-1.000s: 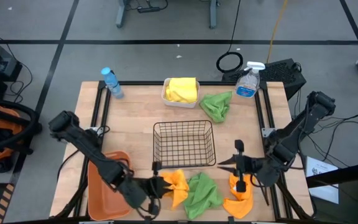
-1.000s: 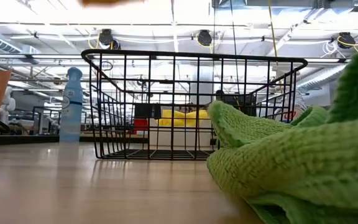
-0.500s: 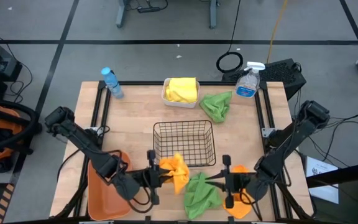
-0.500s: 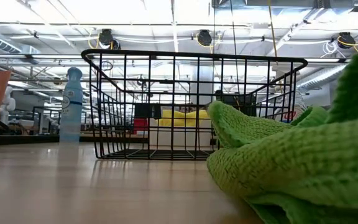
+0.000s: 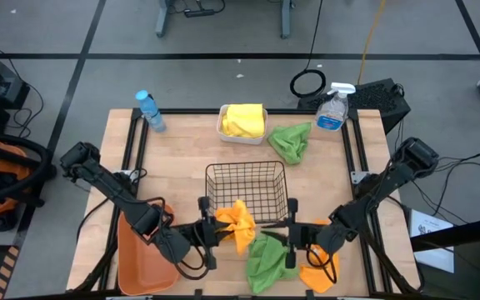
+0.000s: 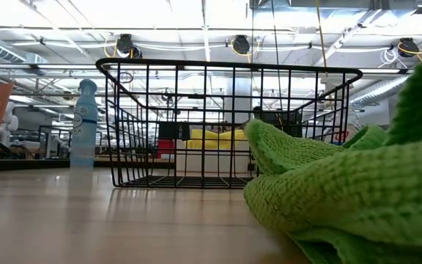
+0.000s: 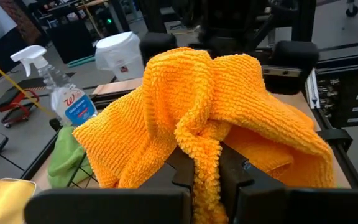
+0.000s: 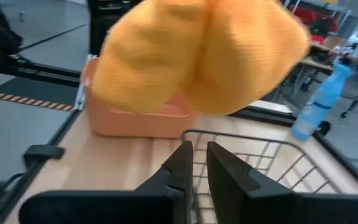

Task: Sort microfiber towel by color & place in baskets
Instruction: Put the left orange microfiber cloth into the black wire basket

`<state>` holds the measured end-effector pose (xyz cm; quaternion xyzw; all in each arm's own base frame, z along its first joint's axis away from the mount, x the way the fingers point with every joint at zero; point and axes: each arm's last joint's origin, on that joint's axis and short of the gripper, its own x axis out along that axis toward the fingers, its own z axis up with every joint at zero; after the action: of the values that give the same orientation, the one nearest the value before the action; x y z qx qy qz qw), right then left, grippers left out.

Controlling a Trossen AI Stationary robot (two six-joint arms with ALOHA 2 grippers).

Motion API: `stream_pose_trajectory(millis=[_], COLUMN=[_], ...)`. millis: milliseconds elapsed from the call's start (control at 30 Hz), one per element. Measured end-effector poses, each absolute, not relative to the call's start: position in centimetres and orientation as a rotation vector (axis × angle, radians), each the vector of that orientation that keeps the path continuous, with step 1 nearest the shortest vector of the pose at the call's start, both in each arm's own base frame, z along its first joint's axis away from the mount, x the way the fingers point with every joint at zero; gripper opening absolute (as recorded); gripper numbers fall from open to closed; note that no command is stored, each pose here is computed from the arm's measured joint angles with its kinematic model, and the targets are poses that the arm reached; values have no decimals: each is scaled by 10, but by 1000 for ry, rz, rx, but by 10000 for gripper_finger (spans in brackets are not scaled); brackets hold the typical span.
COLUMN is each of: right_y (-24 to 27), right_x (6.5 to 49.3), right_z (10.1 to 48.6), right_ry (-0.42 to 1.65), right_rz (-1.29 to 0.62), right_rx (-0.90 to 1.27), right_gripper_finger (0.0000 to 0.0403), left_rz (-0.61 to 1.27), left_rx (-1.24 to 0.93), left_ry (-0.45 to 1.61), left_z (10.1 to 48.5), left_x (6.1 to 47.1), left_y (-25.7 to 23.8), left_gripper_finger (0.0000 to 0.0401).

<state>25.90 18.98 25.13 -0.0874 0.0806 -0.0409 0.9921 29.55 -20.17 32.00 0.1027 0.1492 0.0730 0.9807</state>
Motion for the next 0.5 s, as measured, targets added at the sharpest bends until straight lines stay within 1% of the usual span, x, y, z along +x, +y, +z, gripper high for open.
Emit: stream_pose_trajectory(millis=[200, 333, 500], right_y=[178, 163, 145], right_x=[268, 277, 288], right_z=[253, 250, 249], right_ry=[166, 201, 218], right_rz=[-50, -13, -48], right_rx=[-199, -201, -203], right_gripper_finger=[59, 85, 128], left_rz=[149, 166, 158], left_rx=[215, 244, 262], left_ry=[310, 320, 358], left_z=[324, 325, 323], left_x=[291, 295, 305], left_y=[-198, -190, -173], left_gripper_finger=[27, 27, 27])
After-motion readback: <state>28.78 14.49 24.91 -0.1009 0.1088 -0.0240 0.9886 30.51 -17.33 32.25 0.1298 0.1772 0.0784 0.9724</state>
